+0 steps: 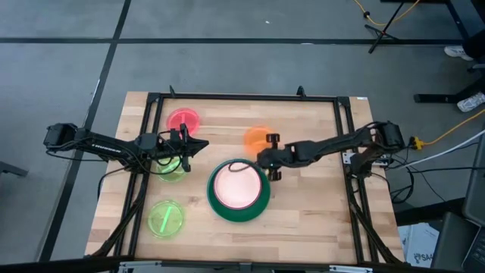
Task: Stack plastic plates
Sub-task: Stack the transparent orange plate on the stacked plates
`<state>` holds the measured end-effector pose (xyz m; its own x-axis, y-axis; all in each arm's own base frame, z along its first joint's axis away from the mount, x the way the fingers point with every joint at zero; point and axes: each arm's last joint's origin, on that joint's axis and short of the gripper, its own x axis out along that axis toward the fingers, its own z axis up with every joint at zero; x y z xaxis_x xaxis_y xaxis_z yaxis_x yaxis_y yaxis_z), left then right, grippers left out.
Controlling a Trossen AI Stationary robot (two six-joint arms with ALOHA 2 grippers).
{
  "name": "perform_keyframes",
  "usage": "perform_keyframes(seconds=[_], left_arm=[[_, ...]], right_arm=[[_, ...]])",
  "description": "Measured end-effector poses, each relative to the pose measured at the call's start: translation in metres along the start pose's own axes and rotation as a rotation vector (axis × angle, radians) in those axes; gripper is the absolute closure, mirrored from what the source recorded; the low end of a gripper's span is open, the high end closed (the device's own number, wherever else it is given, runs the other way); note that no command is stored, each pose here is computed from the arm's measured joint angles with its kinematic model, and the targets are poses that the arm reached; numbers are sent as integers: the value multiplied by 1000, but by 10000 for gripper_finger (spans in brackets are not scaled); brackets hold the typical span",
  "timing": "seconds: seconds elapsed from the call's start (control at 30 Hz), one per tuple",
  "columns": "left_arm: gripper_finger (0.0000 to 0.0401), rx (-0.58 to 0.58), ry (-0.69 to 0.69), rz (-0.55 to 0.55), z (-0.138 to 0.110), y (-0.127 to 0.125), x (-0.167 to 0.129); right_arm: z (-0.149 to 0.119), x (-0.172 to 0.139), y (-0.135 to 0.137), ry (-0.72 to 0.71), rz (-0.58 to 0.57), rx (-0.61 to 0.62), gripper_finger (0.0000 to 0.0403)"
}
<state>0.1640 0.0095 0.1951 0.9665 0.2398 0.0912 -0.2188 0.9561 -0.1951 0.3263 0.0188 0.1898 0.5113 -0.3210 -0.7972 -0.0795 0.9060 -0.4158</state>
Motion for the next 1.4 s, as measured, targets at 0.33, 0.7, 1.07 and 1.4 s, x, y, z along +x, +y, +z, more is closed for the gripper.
perform_keyframes(seconds=[0.33,0.7,1.07,1.4], left_arm=[[390,0,-1,0,0,0,0],[390,0,-1,0,0,0,0],[390,-1,-4,0,1,0,0],[390,0,-3,0,1,0,0]], right_arm=[[31,-24,38,-258,169,-101,401],[45,-38,64,-451,381,-175,401],[47,-20,75,-448,496,-101,400],[48,4,75,-428,482,-2,400]])
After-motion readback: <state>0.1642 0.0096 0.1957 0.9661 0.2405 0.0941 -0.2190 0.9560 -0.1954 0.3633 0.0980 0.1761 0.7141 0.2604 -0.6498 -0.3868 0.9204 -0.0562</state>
